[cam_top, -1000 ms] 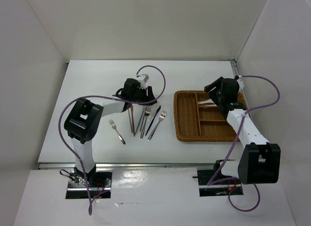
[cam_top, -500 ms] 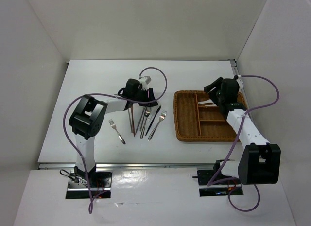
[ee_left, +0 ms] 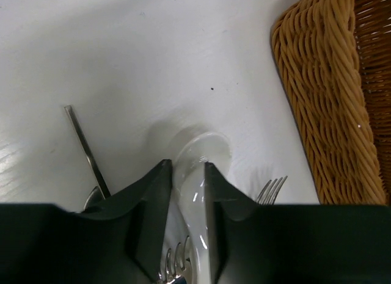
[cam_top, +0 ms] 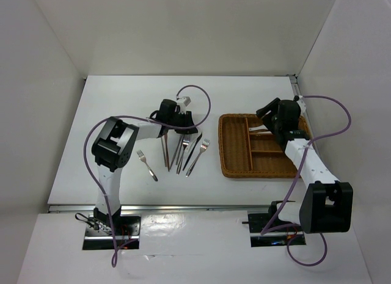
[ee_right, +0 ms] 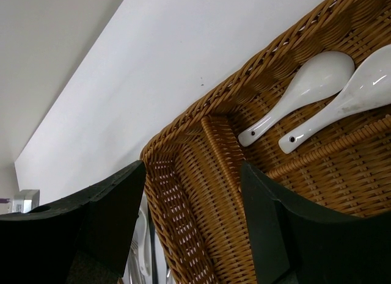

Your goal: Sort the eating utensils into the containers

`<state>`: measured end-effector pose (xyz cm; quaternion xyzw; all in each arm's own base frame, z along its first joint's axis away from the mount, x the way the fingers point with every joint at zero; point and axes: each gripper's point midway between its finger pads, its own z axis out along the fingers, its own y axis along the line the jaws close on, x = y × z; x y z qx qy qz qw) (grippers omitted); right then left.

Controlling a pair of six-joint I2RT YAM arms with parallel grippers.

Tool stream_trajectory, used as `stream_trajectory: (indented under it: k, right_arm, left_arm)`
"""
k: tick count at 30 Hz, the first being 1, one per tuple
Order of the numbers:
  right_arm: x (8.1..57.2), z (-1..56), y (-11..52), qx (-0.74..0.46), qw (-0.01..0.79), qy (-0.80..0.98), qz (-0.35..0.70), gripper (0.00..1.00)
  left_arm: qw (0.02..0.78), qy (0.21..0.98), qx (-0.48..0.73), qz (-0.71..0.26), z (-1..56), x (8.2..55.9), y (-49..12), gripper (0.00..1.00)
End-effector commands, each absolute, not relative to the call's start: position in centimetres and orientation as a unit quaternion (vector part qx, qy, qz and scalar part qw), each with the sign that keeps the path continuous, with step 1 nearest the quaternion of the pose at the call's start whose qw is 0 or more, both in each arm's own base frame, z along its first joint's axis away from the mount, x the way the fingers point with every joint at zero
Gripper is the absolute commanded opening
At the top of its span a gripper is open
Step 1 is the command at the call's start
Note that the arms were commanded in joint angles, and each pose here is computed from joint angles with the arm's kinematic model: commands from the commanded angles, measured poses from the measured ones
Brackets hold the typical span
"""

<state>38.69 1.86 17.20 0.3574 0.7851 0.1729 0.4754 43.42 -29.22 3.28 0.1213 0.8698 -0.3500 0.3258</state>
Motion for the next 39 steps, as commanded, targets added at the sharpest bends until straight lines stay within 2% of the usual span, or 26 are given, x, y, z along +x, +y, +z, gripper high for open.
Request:
stream_trajectory:
  k: [1,6,7,13,20,22,28,33,39]
  right_arm:
    - [39.0,18.9,1.8,0.343,0.503,0.772,0.182,0.71]
    - [39.2,19.6,2.8,0.299,0.512,0.780,0.199,0.71]
    - [39.2,19.6,3.1,0.289,0.510,0.784,0.203,0.74]
    - [39.2,21.2,5.3,0.209,0.519,0.792,0.243,0.75]
    - [38.3,23.8,10.9,0.074,0.525,0.786,0.318,0.79]
    - [37.9,23.7,13.8,0.031,0.519,0.784,0.339,0.84]
    - [36.6,22.7,20.5,-0.044,0.494,0.779,0.383,0.85]
    - [35.9,22.2,25.4,-0.087,0.476,0.774,0.410,0.87]
    - [36.3,20.5,27.9,-0.106,0.454,0.777,0.422,0.89]
  left_arm:
    - [0.329,0.864,0.135,-0.356,3.1,44.1,-29.5,0.38]
    - [0.328,0.865,0.131,-0.358,3.0,44.2,-29.6,0.26]
    - [0.328,0.865,0.131,-0.358,3.0,44.2,-29.6,0.24]
    - [0.332,0.861,0.122,-0.365,3.8,44.6,-29.5,0.16]
    - [0.376,0.835,0.115,-0.384,9.9,44.9,-28.8,0.16]
    - [0.397,0.826,0.111,-0.384,12.2,44.9,-28.6,0.16]
    - [0.447,0.805,0.060,-0.386,16.5,44.9,-27.4,0.16]
    - [0.471,0.792,0.011,-0.387,18.3,44.1,-26.5,0.16]
    - [0.476,0.782,-0.039,-0.401,18.9,42.3,-27.3,0.16]
